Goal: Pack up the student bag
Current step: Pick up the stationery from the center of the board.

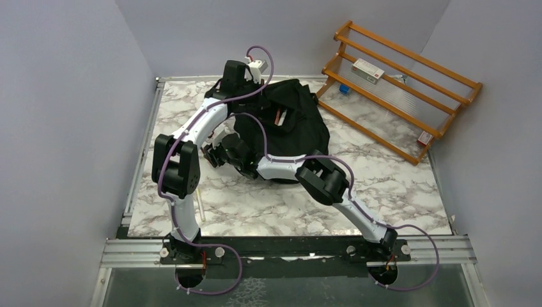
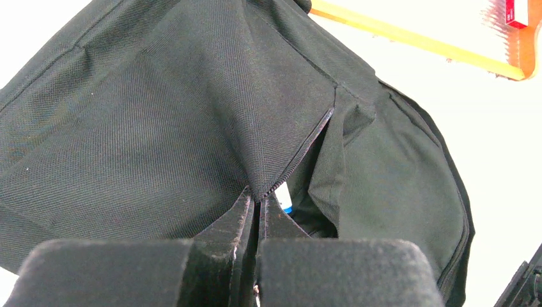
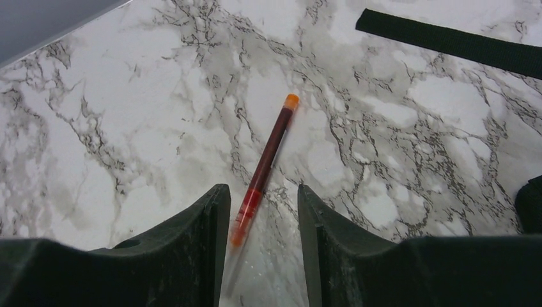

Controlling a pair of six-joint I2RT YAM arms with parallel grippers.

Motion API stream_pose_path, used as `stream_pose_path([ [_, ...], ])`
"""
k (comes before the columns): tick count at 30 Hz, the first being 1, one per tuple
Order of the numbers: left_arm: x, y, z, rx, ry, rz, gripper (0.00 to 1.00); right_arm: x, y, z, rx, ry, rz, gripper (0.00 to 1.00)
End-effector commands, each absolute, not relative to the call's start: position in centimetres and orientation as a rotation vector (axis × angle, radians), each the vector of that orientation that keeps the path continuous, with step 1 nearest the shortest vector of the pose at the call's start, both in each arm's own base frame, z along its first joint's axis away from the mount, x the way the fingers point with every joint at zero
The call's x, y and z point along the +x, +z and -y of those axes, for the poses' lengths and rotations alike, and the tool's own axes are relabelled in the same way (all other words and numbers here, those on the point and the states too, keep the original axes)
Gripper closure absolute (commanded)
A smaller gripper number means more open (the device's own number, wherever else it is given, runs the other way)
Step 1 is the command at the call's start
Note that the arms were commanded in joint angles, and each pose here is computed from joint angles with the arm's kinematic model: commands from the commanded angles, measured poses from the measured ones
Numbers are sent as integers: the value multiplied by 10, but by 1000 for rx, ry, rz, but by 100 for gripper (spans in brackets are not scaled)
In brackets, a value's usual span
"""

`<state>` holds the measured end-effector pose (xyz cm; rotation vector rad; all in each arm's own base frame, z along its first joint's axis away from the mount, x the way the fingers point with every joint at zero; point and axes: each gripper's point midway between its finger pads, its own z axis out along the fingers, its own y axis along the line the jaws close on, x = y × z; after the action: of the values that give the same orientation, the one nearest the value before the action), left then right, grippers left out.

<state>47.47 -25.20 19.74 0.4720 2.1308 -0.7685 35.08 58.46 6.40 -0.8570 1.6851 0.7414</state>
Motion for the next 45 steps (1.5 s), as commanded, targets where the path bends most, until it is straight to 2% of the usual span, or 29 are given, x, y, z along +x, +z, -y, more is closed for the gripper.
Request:
stream_pose_path([
  [1,489,244,250,479,-759,-2000,100,347,39,-595,-893,670,-1727,52],
  [10,489,243,249,480,-753,-2001,100,348,8,-593,-970,498,-1748,52],
  [13,490,242,248,477,-750,-2005,100,349,-1,-586,-998,424,-1753,56],
  [21,491,242,248,479,-747,-2003,100,340,-23,-560,-1041,344,-1836,82],
  [26,492,237,247,477,-747,-2013,100,324,-18,-542,-1020,393,-1864,99],
  [36,493,230,245,475,-751,-2026,100,274,50,-492,-1000,589,-1773,99],
  [45,493,222,246,473,-763,-2040,100,225,118,-441,-855,831,-1735,99],
])
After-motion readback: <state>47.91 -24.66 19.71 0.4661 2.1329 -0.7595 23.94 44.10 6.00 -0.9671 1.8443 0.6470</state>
